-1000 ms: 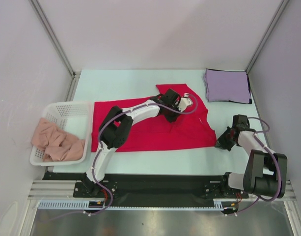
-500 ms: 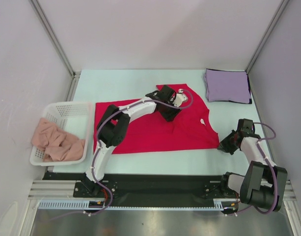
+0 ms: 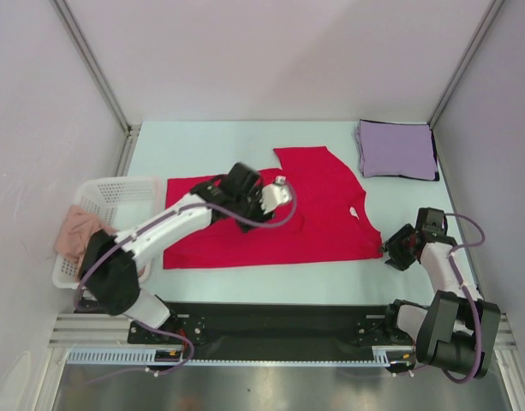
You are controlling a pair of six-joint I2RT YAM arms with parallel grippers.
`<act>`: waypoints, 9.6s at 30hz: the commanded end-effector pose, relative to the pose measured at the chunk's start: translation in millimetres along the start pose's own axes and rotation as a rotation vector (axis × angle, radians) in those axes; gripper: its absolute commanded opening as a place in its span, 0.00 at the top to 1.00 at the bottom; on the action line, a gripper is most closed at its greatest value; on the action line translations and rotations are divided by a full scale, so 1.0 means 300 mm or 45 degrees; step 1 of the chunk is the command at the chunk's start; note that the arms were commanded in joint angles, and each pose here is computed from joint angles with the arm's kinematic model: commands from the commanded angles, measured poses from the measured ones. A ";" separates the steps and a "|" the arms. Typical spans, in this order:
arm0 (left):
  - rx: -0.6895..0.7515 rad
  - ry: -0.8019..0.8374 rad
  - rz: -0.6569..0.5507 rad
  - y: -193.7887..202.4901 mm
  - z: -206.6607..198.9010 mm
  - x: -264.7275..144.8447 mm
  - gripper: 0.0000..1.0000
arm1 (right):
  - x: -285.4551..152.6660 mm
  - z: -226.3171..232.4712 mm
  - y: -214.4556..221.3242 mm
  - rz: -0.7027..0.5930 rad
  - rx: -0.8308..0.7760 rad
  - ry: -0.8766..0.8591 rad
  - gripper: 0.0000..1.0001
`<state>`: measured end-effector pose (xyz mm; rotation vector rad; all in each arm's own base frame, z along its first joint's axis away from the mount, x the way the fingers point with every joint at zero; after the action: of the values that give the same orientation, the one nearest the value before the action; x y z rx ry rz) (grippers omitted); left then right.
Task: Fold and stack the t-shirts
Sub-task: Fold the tshirt
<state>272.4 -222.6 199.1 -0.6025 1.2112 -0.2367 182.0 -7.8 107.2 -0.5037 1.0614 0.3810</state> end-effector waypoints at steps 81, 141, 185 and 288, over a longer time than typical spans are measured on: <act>0.071 0.453 0.444 0.660 -0.362 -0.178 1.00 | -0.144 -0.185 -0.043 -0.026 0.636 0.323 1.00; -0.841 -0.051 0.570 0.690 0.615 0.125 0.58 | 0.551 0.951 -0.399 0.051 -1.060 -0.165 0.59; -0.519 -0.088 0.377 0.714 0.209 -0.155 1.00 | -0.004 0.296 -0.025 -0.132 -0.859 0.224 1.00; -0.403 0.112 0.422 0.588 0.171 -0.247 0.19 | -0.114 0.043 -0.124 -0.231 0.091 0.168 0.34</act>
<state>264.1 -17.6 134.2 -0.6032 1.4263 0.3462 203.6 -22.3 136.8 -0.6127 1.0865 0.3078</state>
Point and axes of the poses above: each gripper's point midway between its finger pads, its own x axis out along the fingers, its own z axis along the line the jaws close on, y = z × x, the point moved 8 cm from there along -x, back along the fingers, and after that the axes turned 4 degrees about x, right-handed, at the moved point
